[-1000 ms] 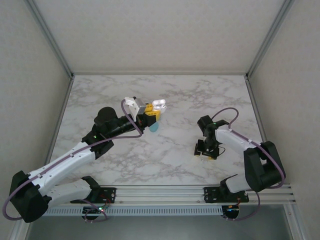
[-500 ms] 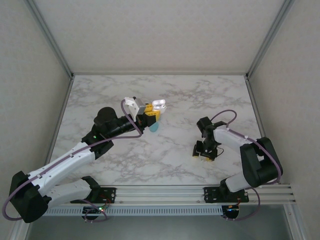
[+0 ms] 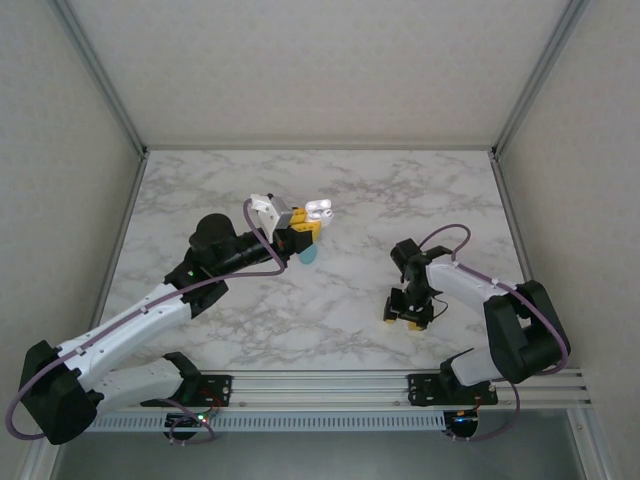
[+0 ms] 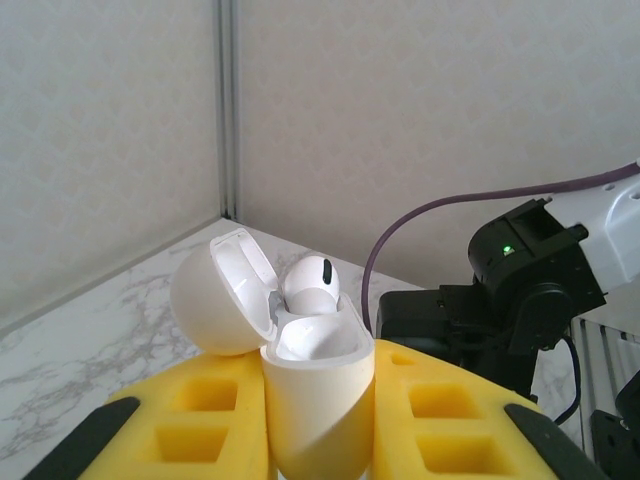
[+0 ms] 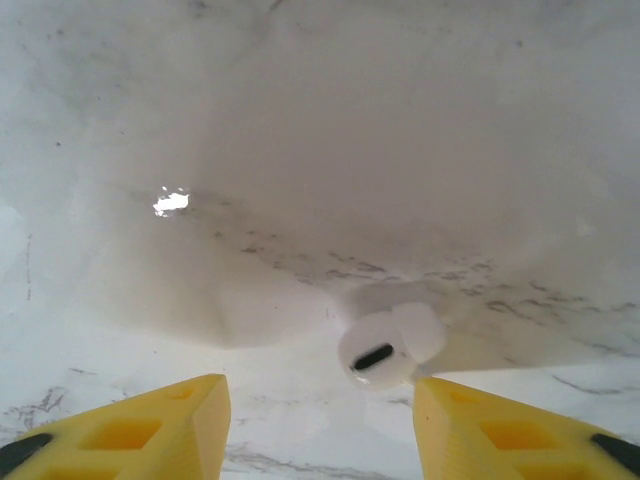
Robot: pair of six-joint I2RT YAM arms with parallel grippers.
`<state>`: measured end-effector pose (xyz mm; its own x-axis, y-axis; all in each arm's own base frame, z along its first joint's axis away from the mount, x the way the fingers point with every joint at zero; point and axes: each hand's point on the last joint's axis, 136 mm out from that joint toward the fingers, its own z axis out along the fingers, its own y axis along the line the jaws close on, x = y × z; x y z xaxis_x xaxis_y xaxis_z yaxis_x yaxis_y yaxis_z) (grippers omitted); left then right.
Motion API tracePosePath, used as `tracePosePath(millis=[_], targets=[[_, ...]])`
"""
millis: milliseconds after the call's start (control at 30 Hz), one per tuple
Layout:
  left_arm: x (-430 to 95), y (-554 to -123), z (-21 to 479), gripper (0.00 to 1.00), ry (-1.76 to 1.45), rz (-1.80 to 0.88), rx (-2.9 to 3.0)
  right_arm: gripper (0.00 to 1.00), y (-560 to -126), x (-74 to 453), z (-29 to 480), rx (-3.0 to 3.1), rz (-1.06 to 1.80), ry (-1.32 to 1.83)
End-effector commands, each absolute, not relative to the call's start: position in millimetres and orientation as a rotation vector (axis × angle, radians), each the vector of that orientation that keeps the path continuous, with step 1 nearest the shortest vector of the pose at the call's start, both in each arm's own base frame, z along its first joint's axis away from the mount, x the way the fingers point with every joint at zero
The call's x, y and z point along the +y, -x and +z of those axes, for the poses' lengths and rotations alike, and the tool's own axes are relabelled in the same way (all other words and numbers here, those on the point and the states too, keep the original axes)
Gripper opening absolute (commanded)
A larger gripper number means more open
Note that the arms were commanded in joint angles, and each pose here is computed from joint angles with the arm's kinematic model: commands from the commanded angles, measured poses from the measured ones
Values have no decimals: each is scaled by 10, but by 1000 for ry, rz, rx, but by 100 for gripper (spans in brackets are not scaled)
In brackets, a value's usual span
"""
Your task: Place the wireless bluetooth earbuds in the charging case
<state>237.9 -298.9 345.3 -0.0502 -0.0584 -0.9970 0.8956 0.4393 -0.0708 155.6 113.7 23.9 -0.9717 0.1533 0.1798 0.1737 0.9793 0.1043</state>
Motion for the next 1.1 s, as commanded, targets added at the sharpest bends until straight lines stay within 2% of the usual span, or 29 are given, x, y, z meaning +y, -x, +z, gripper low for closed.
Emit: tracePosePath(millis=[0, 600, 1067], targets=[[-2964, -2354, 3509, 0, -800, -917, 1380, 51, -1595, 988, 379, -2989, -32, 244], [-2940, -2361, 3491, 0, -792, -905, 1394, 45, -1704, 969, 153, -2936, 69, 52], [-2957, -2364, 3495, 0, -796, -913, 1394, 38, -1632, 1069, 1, -2879, -3, 82]])
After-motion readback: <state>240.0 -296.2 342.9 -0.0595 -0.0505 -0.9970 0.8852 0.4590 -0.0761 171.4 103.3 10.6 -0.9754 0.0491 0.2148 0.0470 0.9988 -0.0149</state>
